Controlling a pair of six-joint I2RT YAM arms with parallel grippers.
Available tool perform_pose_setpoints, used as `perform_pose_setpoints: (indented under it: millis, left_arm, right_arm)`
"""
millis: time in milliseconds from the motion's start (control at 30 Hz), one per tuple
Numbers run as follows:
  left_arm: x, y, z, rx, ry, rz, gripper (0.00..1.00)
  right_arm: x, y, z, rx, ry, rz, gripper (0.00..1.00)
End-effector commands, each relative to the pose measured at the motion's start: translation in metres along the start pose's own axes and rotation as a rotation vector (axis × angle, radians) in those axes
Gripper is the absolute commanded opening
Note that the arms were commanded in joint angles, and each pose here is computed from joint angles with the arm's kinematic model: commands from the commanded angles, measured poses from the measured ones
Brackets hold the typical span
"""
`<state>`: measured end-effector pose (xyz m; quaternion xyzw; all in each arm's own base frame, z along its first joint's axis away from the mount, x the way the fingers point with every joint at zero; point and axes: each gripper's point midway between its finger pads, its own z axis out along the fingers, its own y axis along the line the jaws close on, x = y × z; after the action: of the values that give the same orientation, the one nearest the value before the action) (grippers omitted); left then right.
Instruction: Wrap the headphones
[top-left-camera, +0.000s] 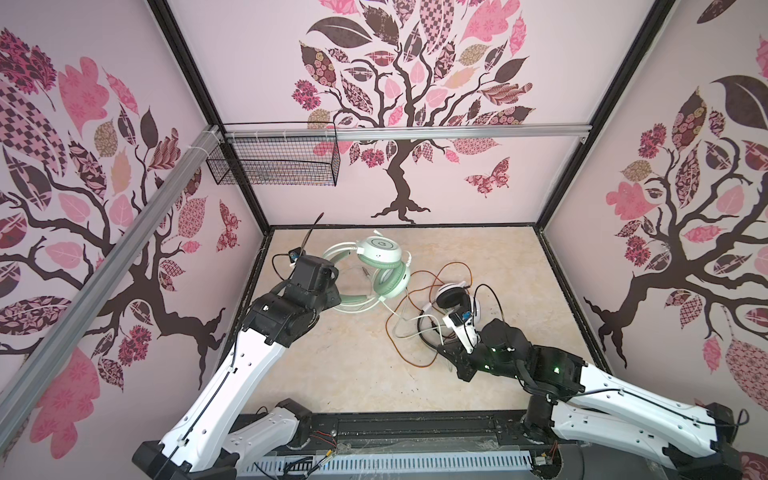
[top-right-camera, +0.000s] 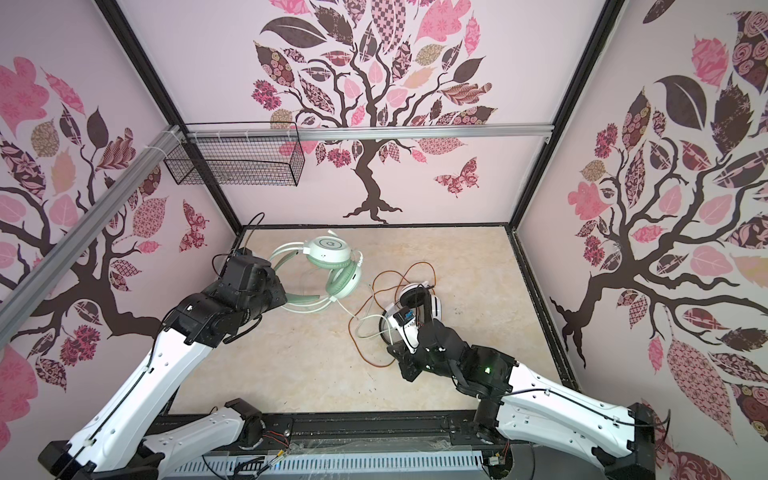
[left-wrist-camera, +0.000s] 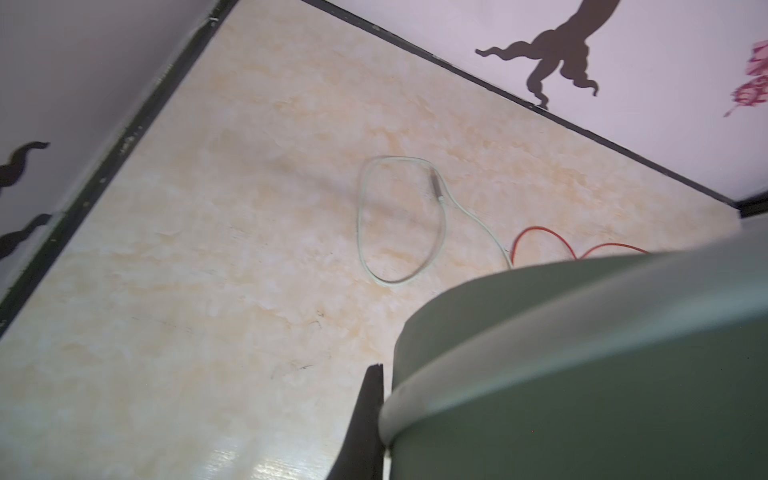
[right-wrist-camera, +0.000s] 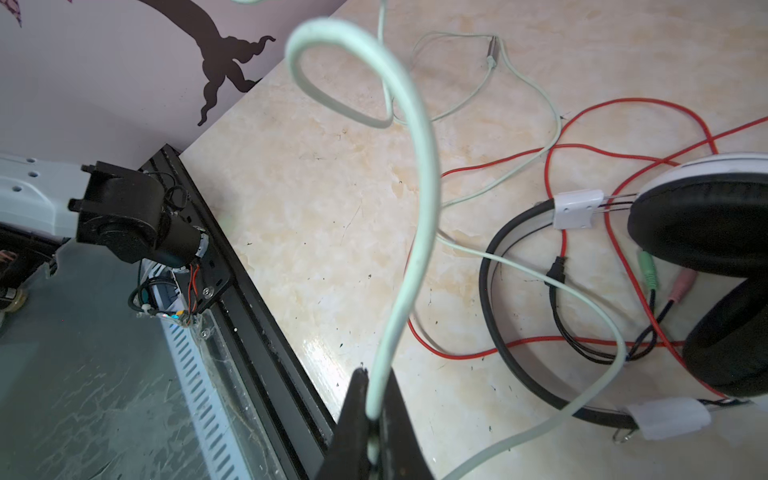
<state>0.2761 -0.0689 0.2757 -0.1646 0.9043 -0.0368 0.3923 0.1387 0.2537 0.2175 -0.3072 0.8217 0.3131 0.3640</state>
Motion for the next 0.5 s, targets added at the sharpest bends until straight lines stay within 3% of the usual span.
perform_pose_setpoints:
  millis: [0, 200, 300, 467]
  left_arm:
    - [-0.029, 0.001, -0.006, -0.038, -0.105, -0.035, 0.0]
    - [-0.028, -0.016, 0.003, 0.02, -0.076, -0.063, 0.0]
    - [-0.023, -0.023, 0.004, 0.052, -0.045, -0.068, 0.0]
    - [-0.01, -0.017, 0.005, 0.051, -0.016, -0.044, 0.0]
  right_arm:
    - [-0.017, 0.023, -0.015, -0.019, 0.036, -0.094, 0.0]
    - [-0.015, 0.07, -0.001, 0.061, 0.141, -0.314, 0.0]
    - [-0.021, 0.08, 0.008, 0.076, 0.167, -0.333, 0.0]
    - [-0.054, 0.08, -0.002, 0.131, 0.087, -0.355, 0.0]
